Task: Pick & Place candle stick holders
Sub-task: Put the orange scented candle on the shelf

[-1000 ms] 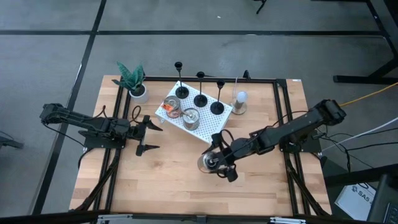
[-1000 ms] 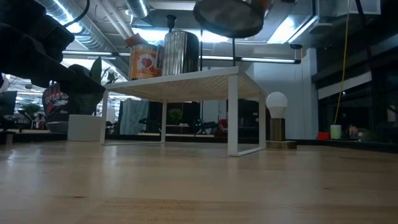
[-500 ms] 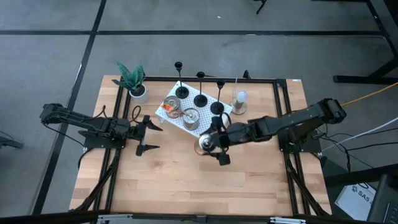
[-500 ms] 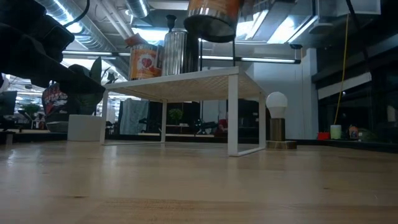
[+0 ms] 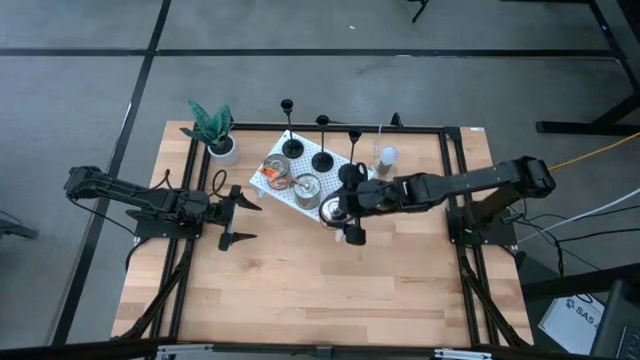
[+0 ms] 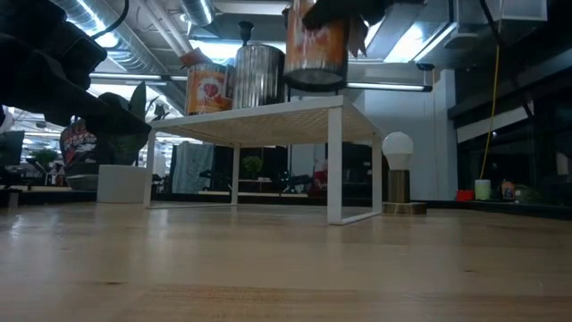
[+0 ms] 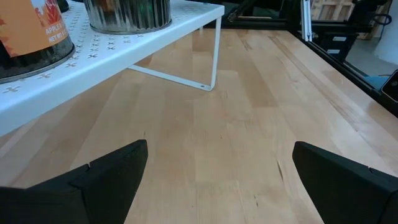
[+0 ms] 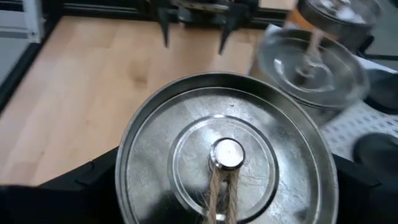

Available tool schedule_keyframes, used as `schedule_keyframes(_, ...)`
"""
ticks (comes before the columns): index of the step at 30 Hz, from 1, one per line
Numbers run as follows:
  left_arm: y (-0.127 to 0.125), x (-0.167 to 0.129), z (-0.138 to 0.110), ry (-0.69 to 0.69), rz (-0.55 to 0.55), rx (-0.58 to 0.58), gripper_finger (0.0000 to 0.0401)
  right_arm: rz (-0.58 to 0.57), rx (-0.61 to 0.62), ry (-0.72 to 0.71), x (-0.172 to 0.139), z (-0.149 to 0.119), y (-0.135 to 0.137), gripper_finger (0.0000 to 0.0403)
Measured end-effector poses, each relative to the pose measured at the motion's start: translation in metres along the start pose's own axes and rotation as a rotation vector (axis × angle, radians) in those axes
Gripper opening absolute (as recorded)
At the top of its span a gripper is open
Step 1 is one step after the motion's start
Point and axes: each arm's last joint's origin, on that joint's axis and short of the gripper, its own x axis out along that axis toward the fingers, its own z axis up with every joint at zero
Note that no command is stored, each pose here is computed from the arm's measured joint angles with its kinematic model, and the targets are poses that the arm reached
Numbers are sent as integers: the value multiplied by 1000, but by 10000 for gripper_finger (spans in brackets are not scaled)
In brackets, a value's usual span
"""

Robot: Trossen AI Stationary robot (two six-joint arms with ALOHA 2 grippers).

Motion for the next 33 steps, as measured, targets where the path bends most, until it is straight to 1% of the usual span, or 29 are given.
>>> schedule_keyframes(2,0,0,0,0,0,0,400,-13,6,9,1,-1,-5,359)
schedule_keyframes(6,0,0,0,0,0,0,400,-19,13,28,2,-2,-15,380)
schedule_keyframes(8,0,0,0,0,0,0,400,-22,17,35,3,-3,-18,384)
schedule_keyframes(17,0,0,0,0,0,0,400,-21,20,54,6,-5,-21,367)
schedule_keyframes(26,0,0,0,0,0,0,400,-20,-30,50,7,-4,-21,371)
schedule_keyframes(30,0,0,0,1,0,0,400,-25,-28,50,8,-4,-23,371)
schedule_keyframes(33,0,0,0,1,0,0,400,-3,-18,51,8,-5,-27,374)
